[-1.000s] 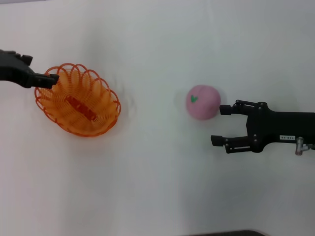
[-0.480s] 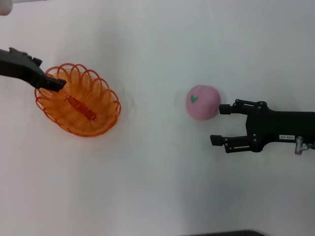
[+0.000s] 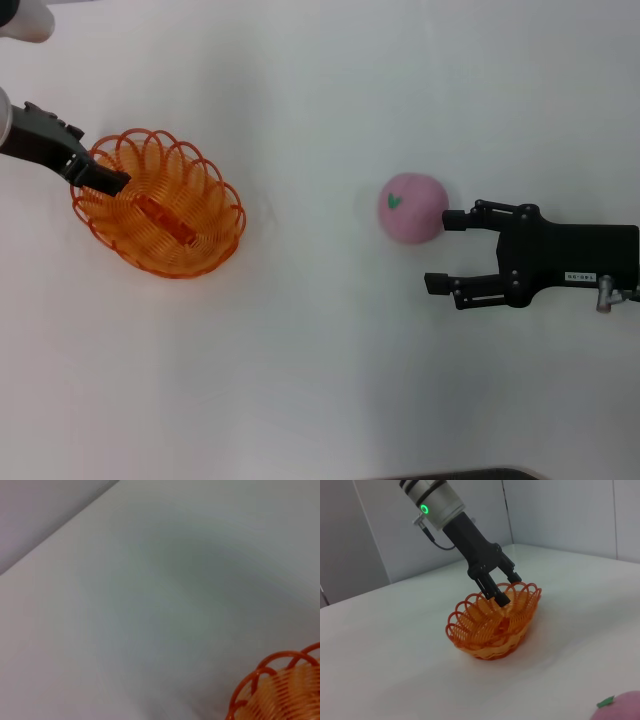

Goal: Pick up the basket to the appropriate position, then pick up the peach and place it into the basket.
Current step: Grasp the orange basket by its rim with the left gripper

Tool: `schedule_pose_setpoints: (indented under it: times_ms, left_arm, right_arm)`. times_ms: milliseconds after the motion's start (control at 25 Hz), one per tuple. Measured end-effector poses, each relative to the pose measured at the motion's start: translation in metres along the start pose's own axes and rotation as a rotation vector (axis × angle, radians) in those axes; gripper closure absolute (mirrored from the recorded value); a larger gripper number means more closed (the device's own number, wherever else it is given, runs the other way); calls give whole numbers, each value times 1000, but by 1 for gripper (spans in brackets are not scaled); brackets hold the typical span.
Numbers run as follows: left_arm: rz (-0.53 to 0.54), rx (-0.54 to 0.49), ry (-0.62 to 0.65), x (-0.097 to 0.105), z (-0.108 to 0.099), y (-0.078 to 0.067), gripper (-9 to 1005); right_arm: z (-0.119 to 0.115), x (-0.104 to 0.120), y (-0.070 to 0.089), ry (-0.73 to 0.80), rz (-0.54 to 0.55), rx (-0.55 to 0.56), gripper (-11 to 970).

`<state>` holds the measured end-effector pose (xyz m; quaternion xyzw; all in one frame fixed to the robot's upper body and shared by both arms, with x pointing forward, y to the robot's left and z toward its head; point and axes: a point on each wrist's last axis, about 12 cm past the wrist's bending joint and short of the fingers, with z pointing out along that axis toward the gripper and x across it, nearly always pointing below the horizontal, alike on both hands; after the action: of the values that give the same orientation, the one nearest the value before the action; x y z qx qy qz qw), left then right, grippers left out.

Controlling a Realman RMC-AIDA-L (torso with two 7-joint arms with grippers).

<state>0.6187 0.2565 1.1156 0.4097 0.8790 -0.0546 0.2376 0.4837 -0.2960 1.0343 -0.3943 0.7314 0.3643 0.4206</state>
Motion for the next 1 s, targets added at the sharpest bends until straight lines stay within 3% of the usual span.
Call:
schedule_pose_setpoints:
  times_ms: [800, 1000]
  left_arm:
    - [27, 24, 36, -3, 8, -9, 113]
    - [-2, -10, 17, -4, 4, -5, 195]
  right_arm:
    - [2, -1, -1, -1, 1, 5, 16]
    - [2, -1, -1, -2, 0, 5, 16]
